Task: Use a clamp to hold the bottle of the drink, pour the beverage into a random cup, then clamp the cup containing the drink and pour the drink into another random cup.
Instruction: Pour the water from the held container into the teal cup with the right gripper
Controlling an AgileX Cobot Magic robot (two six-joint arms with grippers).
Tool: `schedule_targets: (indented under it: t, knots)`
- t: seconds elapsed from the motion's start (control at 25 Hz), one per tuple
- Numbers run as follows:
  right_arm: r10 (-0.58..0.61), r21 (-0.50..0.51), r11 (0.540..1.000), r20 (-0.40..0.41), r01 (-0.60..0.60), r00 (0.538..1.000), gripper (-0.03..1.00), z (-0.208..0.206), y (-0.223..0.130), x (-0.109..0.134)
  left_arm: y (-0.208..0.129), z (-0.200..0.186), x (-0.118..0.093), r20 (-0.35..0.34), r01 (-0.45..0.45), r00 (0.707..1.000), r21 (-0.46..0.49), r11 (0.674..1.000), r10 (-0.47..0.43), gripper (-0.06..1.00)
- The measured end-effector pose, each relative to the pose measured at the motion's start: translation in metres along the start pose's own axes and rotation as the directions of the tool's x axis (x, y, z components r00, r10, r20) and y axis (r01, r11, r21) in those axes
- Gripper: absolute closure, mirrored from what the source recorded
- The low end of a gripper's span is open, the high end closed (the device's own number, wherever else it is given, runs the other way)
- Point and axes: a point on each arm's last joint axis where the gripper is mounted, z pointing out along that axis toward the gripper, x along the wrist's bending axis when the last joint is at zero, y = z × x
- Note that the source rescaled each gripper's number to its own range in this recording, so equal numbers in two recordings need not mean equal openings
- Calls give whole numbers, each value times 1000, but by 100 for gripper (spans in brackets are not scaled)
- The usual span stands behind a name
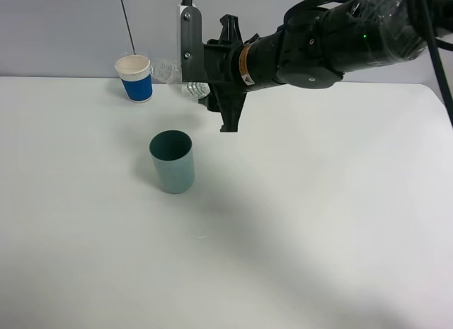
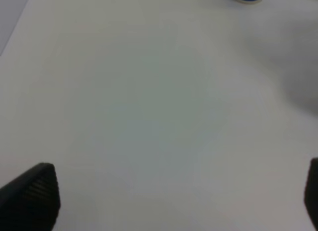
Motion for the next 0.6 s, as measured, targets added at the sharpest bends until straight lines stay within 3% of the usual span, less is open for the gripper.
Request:
schedule_targets:
  t: [0.6]
  knots:
    - [-295,69,952,-46,298,954,97,8,-4,6,0,0,0,0,0,1000,0,1000,0,-5]
